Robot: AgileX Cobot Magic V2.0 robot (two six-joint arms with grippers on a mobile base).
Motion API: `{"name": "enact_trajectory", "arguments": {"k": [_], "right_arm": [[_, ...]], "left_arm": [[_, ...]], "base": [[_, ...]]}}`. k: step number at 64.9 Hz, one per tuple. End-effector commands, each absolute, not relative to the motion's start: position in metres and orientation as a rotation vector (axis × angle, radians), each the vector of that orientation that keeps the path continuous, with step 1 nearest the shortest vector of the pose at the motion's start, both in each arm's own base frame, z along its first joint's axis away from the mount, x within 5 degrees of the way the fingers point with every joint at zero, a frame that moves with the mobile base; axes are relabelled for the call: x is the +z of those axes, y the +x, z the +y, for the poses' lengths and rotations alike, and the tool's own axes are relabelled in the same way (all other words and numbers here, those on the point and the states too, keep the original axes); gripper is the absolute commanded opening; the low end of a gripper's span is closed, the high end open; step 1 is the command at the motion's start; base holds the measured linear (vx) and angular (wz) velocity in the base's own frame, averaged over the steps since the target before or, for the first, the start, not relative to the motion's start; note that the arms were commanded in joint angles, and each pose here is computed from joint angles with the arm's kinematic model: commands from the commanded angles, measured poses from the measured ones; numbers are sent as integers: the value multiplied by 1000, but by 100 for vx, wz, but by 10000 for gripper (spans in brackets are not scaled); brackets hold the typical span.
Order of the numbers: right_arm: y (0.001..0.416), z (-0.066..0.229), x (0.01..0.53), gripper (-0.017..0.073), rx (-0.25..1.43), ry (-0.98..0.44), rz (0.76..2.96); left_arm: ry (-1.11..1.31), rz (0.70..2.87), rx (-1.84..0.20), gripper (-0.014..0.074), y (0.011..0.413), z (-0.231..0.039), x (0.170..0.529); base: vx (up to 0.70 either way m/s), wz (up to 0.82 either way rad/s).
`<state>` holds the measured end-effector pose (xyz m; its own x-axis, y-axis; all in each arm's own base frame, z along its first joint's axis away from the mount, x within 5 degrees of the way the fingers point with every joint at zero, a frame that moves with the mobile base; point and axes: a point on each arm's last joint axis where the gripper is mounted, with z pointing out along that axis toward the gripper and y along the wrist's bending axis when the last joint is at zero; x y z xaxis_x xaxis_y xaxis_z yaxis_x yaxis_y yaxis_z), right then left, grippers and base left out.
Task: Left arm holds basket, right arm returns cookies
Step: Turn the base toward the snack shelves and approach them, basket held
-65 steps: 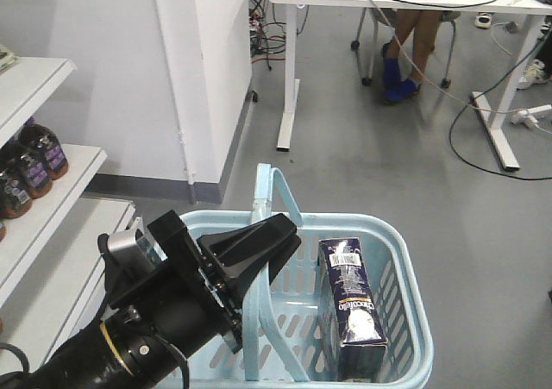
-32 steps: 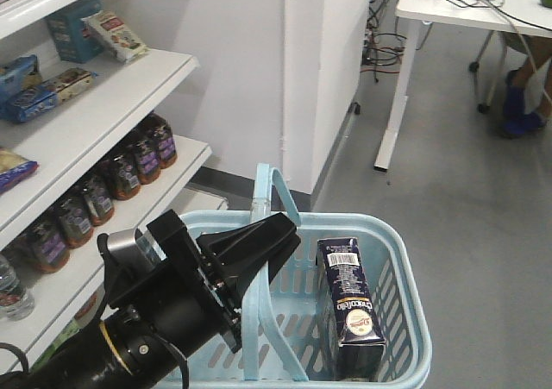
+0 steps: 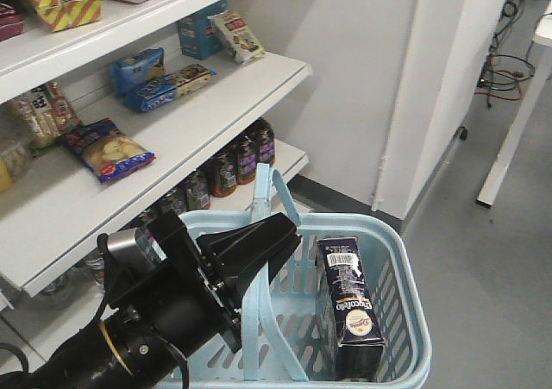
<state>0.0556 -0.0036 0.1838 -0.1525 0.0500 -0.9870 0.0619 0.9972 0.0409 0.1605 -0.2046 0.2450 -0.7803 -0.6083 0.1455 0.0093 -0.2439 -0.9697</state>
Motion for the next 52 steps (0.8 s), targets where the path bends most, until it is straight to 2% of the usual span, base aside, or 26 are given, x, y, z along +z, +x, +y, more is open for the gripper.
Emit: {"name": "enact_trajectory", "arguments": {"k": [1, 52], "right_arm": [[56, -4, 185, -6, -24, 73, 1660], [56, -4, 185, -6, -24, 73, 1660]], "left_arm": [[-559, 1222, -2312, -3, 153, -197, 286], [-559, 1222, -2312, -3, 153, -197, 286]], "base": [[10, 44], [7, 41]]}}
